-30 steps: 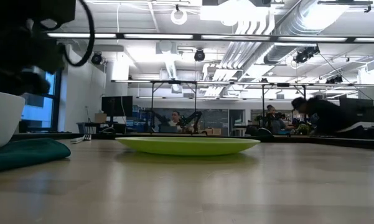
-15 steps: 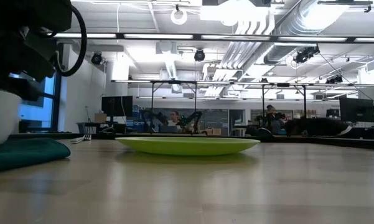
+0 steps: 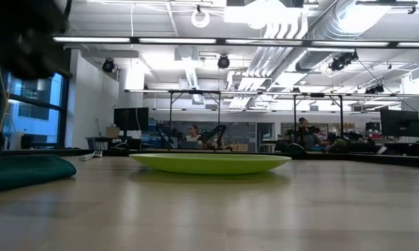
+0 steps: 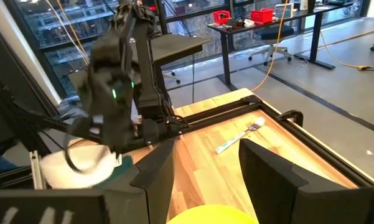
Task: Set table place
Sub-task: Stack the white bowl on top of the green plate
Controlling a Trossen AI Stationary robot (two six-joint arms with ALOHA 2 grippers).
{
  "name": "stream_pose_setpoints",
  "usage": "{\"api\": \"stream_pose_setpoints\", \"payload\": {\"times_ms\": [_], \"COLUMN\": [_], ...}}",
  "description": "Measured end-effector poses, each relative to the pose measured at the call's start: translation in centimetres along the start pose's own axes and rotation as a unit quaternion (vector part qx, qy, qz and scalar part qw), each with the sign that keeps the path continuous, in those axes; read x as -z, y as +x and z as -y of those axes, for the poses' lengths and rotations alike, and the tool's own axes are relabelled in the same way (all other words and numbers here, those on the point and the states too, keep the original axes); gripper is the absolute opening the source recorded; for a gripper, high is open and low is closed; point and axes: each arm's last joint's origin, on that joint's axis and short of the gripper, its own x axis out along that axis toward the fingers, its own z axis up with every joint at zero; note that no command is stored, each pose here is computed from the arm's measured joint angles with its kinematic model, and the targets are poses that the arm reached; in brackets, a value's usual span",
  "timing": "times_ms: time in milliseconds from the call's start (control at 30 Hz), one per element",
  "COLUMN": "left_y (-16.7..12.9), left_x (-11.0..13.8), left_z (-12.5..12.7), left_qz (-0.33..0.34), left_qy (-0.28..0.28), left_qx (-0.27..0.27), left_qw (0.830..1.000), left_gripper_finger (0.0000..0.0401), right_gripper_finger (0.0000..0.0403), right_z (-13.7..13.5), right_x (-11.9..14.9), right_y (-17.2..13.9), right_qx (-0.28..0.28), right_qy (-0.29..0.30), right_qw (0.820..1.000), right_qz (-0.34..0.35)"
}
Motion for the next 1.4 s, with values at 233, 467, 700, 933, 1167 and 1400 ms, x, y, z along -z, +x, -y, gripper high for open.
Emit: {"api": "stream_pose_setpoints", "payload": {"times_ms": [233,467,700,933,1167,1400], "left_y": [-8.0,-17.6,-22.4,-20.1,-17.2,-17.1], "left_x": [-1.5,-2.9,-4.4,-6.0,-6.6,-6.2], "left_z": [2.5,3.4,2.4,-0.9,-2.5,-2.5], "left_qz": [0.199,0.414,0.56,0.6,0.609,0.611], "left_qy": [0.058,0.111,0.171,0.149,0.122,0.114], "left_qx": [-0.058,-0.156,-0.153,-0.108,-0.052,-0.052], "left_qw": [0.976,0.89,0.796,0.779,0.782,0.782], "left_gripper_finger": [0.0002,0.0001,0.0,0.0,0.0,0.0], "right_gripper_finger": [0.017,0.017,0.017,0.0169,0.0169,0.0169], "right_z": [0.0,-0.2,-0.4,-0.5,-0.6,-0.8], "right_x": [0.0,0.0,-0.2,-0.5,-0.7,-0.9], "right_y": [0.0,0.0,0.0,0.0,-0.1,-0.1], "right_qx": [-0.005,-0.031,-0.06,-0.073,-0.082,-0.109], "right_qy": [-0.006,-0.009,-0.013,-0.022,-0.019,-0.019], "right_qw": [1.0,0.999,0.998,0.997,0.996,0.993], "right_qz": [-0.001,-0.007,0.0,0.018,0.025,0.031]}}
